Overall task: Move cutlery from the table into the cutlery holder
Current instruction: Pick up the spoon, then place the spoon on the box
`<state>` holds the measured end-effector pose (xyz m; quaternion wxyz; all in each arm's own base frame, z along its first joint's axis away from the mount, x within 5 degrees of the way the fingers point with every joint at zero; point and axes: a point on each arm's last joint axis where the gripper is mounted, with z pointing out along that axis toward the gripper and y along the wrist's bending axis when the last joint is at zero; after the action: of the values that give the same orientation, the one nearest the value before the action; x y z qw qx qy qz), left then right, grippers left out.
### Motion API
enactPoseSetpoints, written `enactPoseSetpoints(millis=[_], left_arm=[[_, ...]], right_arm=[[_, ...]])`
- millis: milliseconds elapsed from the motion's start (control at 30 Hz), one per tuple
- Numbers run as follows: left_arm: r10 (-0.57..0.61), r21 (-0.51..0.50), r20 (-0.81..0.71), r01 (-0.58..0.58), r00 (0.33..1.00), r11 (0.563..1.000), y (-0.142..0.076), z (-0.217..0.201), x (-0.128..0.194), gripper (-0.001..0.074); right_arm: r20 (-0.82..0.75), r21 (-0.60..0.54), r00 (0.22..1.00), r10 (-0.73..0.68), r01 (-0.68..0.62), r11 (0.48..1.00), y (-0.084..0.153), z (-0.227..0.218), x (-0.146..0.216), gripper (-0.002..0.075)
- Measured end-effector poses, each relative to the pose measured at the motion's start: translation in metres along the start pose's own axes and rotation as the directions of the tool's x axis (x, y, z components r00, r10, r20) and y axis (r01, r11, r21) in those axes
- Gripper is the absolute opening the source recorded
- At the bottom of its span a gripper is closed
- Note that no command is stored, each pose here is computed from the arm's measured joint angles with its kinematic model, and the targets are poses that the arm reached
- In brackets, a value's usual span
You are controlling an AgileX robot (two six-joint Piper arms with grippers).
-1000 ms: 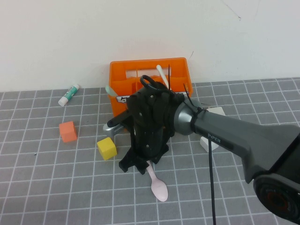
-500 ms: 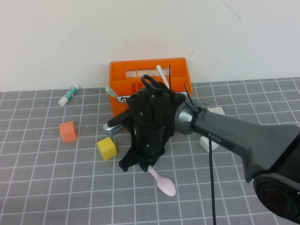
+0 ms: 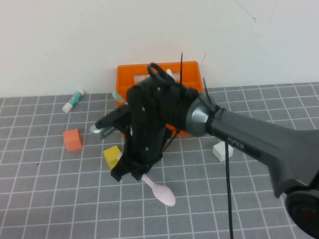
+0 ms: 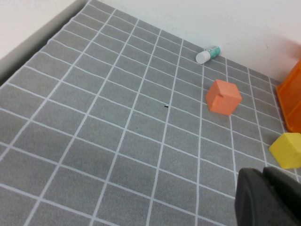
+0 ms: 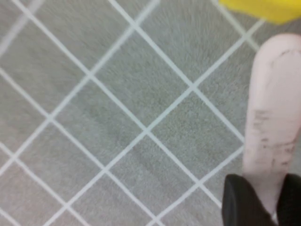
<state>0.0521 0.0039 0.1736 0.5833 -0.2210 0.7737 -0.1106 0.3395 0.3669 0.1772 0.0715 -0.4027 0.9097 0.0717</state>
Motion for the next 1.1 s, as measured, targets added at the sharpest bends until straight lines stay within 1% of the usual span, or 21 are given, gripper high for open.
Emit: enactPoseSetpoints(millis=[233, 333, 467, 533, 800, 967, 1100], left_arm=[[0.0, 0.0, 0.0, 0.0, 1.0, 1.0, 0.0, 0.0, 0.0, -0.0001], [0.0, 0.0, 0.0, 0.0, 1.0, 1.0, 0.0, 0.0, 0.0, -0.0001], [0.0, 0.0, 0.0, 0.0, 1.0, 1.0, 0.0, 0.0, 0.0, -0.0001], [0.0, 0.0, 0.0, 0.0, 1.0, 1.0, 0.0, 0.0, 0.0, -0.0001], [0.001, 0.0, 0.0, -0.001, 1.0, 1.0, 0.0, 0.0, 0.0, -0.0001], [0.001, 0.0, 0.0, -0.001, 1.0, 1.0, 0.0, 0.0, 0.0, -0.0001], [0.001, 0.0, 0.0, -0.001, 1.0, 1.0, 0.0, 0.0, 0.0, -0.0001]], right_arm=[[0.091, 0.049, 0.995, -0.046, 0.042, 0.998, 0.009, -0.045, -0.002, 0.0148], [0.151, 0.074, 0.987, -0.059, 0.048, 0.996, 0.008, -0.066, -0.003, 0.0148], [0.246, 0.136, 0.966, -0.078, 0.045, 0.99, 0.005, -0.091, -0.006, 0.0148], [0.291, 0.15, 0.954, -0.074, 0.031, 0.988, -0.001, -0.098, -0.009, 0.0148], [0.489, 0.178, 0.868, -0.087, -0.001, 0.984, -0.016, -0.114, -0.025, 0.0148], [0.61, 0.183, 0.786, -0.102, -0.015, 0.983, -0.021, -0.122, -0.035, 0.0148], [0.681, 0.188, 0.725, -0.105, -0.034, 0.982, -0.03, -0.128, -0.041, 0.0148]])
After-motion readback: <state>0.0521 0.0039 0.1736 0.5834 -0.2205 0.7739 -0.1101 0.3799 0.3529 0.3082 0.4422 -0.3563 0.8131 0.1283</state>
